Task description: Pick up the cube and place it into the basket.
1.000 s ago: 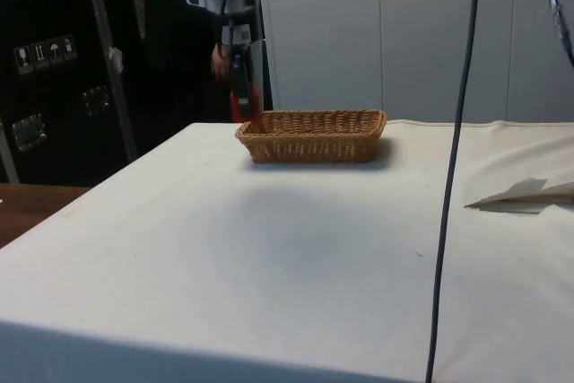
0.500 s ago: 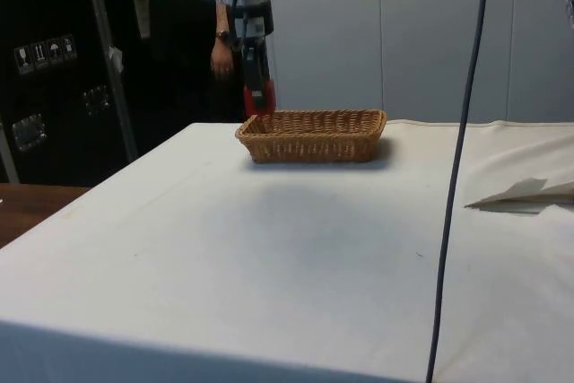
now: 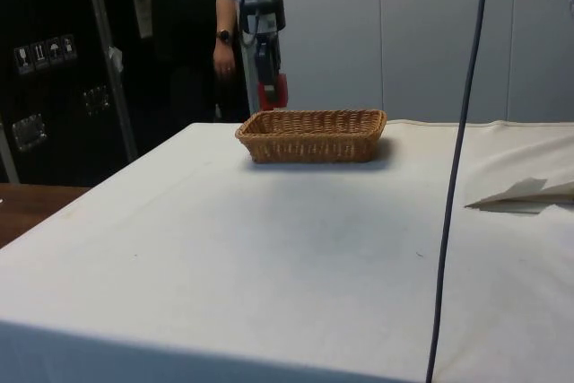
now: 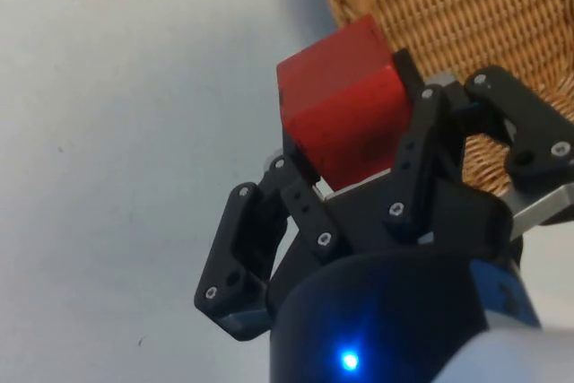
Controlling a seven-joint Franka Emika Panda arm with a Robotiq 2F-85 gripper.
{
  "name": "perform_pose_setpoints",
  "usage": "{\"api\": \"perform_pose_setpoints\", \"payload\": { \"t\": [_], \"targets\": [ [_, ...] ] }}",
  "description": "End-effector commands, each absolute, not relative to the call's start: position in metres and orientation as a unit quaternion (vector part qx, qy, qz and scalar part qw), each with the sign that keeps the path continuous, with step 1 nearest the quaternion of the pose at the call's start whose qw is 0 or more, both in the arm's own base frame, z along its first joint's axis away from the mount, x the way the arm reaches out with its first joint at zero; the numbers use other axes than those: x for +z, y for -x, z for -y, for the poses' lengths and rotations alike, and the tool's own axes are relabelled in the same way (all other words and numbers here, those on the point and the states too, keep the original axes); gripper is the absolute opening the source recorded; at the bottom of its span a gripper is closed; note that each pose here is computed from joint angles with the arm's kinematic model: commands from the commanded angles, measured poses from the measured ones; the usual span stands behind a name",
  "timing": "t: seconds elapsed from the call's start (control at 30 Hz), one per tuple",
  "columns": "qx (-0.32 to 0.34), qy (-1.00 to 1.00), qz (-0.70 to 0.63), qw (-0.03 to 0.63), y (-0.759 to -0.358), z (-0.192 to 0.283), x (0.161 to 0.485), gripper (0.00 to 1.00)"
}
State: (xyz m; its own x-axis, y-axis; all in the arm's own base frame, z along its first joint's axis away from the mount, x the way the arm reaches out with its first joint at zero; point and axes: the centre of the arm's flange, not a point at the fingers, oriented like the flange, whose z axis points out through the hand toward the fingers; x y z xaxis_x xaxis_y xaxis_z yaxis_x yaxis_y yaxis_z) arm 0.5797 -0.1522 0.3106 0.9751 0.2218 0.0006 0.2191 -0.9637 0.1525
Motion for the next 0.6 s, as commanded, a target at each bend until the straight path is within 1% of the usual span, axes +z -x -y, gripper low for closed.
{"api": "perform_pose_setpoints", "payload": {
  "t": [0.0,0.1,0.33,0.4,0.57],
  "targets": [
    [0.008,-0.991,-0.111,0.078,-0.579,0.158,0.309,0.03],
    [0.006,-0.991,-0.108,0.078,-0.577,0.160,0.309,0.03],
    [-0.002,-0.991,-0.102,0.083,-0.574,0.184,0.294,0.03],
    [-0.005,-0.991,-0.101,0.085,-0.574,0.182,0.295,0.03],
    [-0.008,-0.992,-0.097,0.086,-0.572,0.203,0.285,0.03]
  ]
}}
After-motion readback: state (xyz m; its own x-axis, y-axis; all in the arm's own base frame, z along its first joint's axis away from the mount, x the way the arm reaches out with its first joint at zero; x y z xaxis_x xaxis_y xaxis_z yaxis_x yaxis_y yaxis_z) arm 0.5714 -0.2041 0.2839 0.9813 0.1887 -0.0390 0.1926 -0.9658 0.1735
